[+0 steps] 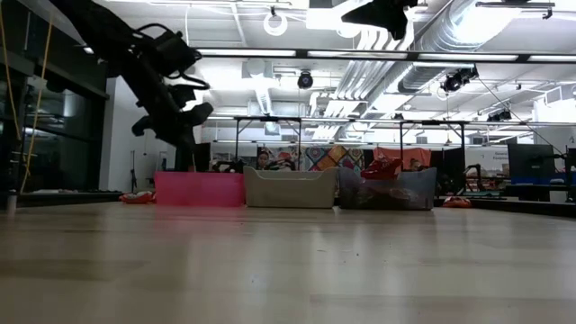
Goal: Sort candy
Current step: Put the orange candy into the red bin
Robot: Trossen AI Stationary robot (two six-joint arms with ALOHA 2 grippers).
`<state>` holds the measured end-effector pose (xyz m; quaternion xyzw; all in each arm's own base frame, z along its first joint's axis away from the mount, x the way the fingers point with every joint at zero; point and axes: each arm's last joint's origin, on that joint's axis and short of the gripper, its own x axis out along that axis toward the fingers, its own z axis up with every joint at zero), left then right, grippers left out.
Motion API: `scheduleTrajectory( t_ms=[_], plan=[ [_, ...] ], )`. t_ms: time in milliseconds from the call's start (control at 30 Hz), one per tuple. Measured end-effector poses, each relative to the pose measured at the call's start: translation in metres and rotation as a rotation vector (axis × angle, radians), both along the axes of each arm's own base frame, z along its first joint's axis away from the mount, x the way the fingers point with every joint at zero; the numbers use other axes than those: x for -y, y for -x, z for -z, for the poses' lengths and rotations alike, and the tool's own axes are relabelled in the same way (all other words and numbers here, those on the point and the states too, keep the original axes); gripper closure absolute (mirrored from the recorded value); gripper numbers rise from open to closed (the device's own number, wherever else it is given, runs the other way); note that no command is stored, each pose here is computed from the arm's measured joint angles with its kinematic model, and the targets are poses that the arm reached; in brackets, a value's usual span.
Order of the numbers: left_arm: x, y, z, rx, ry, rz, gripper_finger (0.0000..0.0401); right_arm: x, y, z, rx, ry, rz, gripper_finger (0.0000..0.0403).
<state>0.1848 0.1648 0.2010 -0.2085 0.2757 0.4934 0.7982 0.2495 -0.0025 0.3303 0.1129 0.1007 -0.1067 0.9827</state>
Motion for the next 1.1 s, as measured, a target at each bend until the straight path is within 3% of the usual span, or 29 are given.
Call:
scheduleTrajectory(
  t_ms=[167, 267, 467, 567, 833, 1100],
  plan=[
    [0.002, 0.002, -0.007, -0.012, -0.042, 0.025, 0.03, 0.0, 0.0, 0.0, -0.004, 0.016, -0.005, 0.0151],
    [0.007, 0.004, -0.014, 0.073, 0.002, 0.064, 0.0265, 0.0, 0.0, 0.0, -0.006, 0.026, -0.007, 0.0151],
    [0.045, -0.001, -0.044, 0.406, 0.22, 0.406, 0.0228, 0.0, 0.0, 0.0, -0.007, 0.025, -0.007, 0.0151],
    [0.079, -0.005, -0.061, 0.492, 0.244, 0.551, 0.0228, 0.0, 0.0, 0.0, -0.006, 0.025, -0.007, 0.0151],
    [0.16, -0.013, -0.095, 0.643, -0.007, 0.72, 0.0233, 0.0, 0.0, -0.001, 0.003, 0.023, -0.016, 0.0151],
    [0.201, -0.018, -0.093, 0.591, -0.16, 0.72, 0.0234, 0.0, 0.0, -0.001, 0.005, 0.022, -0.02, 0.0151]
  ],
)
